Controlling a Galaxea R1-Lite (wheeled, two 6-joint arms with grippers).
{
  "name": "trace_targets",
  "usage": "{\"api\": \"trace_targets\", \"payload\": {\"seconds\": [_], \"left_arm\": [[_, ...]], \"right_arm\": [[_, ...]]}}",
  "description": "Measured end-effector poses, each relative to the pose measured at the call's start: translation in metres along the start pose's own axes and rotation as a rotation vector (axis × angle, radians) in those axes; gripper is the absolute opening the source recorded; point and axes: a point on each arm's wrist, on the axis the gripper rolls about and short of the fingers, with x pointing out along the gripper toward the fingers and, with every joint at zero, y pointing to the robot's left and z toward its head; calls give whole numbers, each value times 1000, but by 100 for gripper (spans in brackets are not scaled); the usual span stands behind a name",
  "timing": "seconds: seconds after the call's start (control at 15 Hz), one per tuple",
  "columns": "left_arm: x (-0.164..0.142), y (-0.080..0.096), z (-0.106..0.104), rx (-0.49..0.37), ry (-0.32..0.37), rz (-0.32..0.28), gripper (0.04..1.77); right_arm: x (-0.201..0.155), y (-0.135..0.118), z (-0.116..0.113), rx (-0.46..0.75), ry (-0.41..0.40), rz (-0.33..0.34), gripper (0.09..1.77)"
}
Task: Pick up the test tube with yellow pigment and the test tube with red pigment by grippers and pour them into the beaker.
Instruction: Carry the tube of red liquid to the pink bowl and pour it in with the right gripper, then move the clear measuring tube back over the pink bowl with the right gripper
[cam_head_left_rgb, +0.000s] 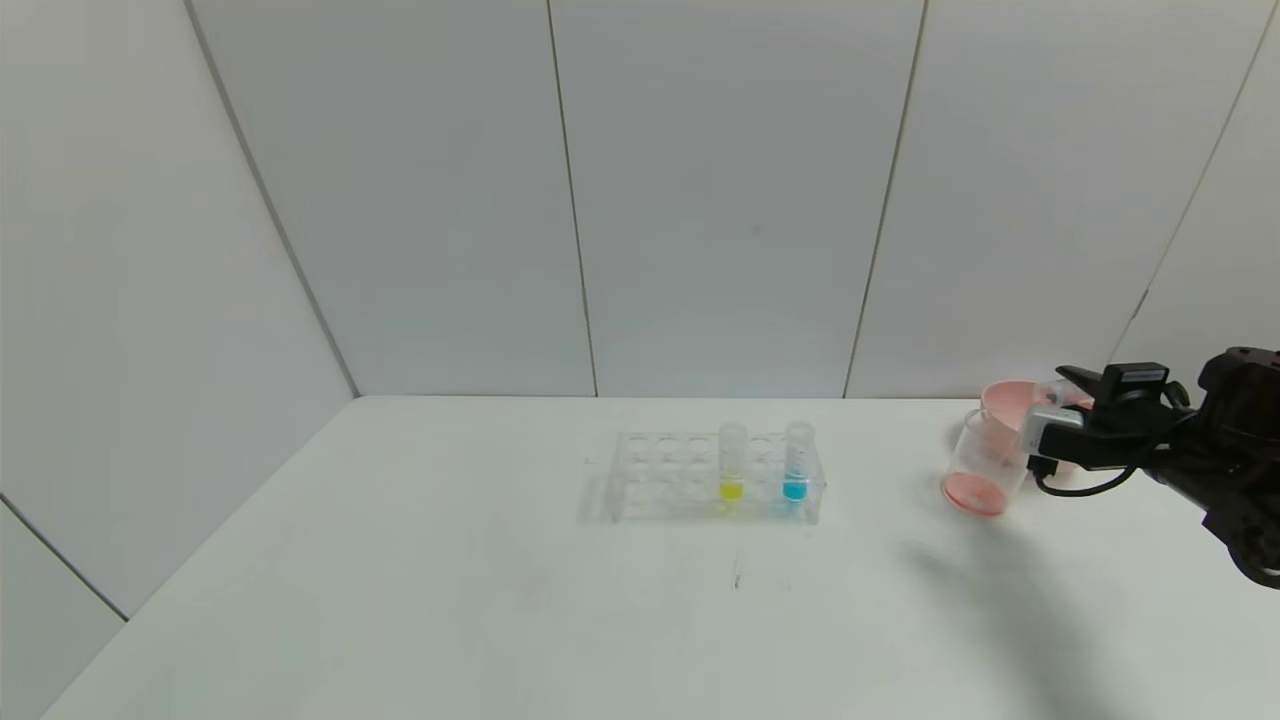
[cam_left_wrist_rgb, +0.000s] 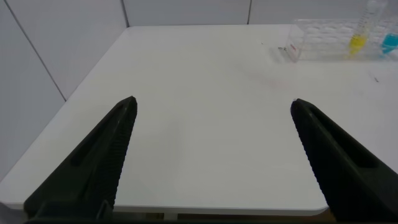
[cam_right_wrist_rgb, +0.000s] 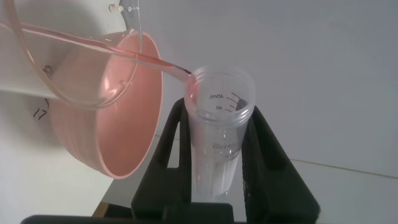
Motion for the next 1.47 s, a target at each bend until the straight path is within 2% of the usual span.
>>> {"api": "trace_targets", "payload": {"seconds": [1.47], "left_arm": [[0, 0, 0, 0, 0, 0, 176]], "right_arm": [[8, -9, 4, -117, -3, -42, 52]]}}
